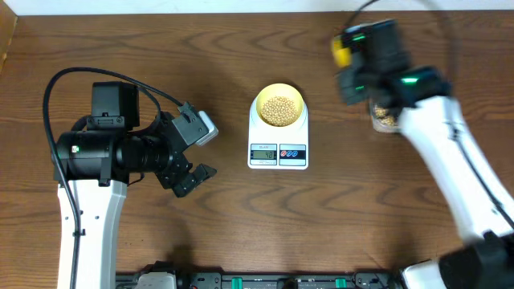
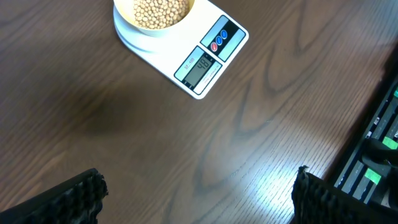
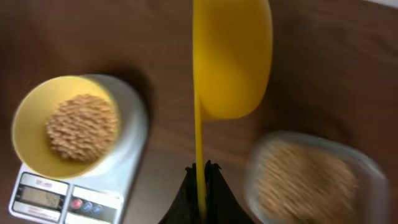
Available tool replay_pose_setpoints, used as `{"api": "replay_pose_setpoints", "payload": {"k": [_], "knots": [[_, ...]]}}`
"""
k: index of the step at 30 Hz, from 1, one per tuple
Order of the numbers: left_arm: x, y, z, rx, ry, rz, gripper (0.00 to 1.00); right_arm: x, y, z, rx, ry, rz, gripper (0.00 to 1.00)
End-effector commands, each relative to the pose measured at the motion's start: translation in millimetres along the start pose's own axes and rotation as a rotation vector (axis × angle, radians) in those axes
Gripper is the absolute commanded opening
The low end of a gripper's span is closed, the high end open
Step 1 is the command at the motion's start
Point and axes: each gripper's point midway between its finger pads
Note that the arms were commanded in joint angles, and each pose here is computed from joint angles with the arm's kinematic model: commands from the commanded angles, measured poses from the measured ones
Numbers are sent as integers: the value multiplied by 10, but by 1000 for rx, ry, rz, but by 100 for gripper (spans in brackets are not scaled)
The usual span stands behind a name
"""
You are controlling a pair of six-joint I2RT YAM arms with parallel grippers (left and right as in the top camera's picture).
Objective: Scoop item into bowl and weigh 50g on scale
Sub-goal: 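Carry the empty scoop right back over the chickpea tub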
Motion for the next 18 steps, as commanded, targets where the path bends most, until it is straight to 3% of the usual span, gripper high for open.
{"api": "replay_pose_setpoints", "payload": {"k": [1, 6, 10, 18], "knots": [[13, -3, -29, -13, 15, -10, 98, -234, -270, -494, -56, 134, 53, 1], [13, -3, -29, -13, 15, -10, 98, -914, -272, -615, 45, 225, 287, 1], [13, -3, -29, -13, 15, -10, 98, -1205, -178, -686, 54, 261, 375, 1], [13, -3, -29, -13, 15, -10, 98, -1300, 94, -685, 174, 331, 384, 1]]}}
Point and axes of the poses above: each gripper's point midway between its finger pads, its own y axis out along the fingers, its own z axis along the line the jaws close on, x = y × z, and after that the axes turned 6 degrees about -y, right-handed
